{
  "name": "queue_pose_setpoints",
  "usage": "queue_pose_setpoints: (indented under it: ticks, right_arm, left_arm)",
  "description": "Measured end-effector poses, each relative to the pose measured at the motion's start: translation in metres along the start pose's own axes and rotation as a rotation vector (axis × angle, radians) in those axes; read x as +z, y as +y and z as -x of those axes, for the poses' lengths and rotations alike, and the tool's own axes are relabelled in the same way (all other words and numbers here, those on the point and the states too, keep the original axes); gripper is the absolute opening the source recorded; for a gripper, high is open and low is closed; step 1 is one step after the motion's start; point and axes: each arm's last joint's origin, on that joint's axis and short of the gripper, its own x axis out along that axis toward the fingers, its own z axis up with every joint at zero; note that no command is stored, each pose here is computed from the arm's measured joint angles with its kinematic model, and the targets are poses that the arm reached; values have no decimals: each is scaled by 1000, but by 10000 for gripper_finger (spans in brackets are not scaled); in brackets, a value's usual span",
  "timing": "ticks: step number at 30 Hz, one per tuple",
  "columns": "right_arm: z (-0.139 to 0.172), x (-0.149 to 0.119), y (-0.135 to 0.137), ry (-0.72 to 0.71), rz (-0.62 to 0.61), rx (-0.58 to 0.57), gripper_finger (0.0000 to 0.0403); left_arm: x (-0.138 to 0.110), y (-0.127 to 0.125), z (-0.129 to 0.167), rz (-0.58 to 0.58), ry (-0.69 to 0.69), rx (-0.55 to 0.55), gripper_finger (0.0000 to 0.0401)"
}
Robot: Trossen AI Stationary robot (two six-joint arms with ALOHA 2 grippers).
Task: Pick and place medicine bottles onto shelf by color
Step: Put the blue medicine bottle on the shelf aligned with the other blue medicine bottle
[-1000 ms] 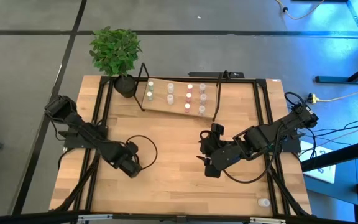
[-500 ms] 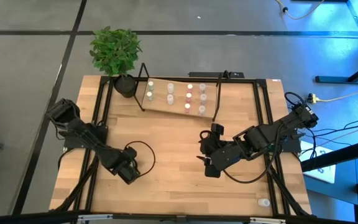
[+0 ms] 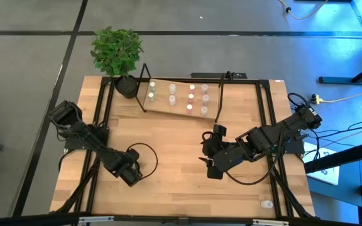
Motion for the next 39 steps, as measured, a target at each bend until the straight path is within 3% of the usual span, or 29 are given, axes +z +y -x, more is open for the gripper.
queue_pose_setpoints:
  ticks: [9,26,39]
  right_arm:
    - [0,0,0,0,0,0,267]
    - [0,0,0,0,-1,0,267]
    - [0,0,0,0,0,0,267]
  left_arm:
    - [0,0,0,2,3,-2,337]
    - [1,-1,-1,2,-49,-7,206]
    - [2,-1,0,38,8,-9,128]
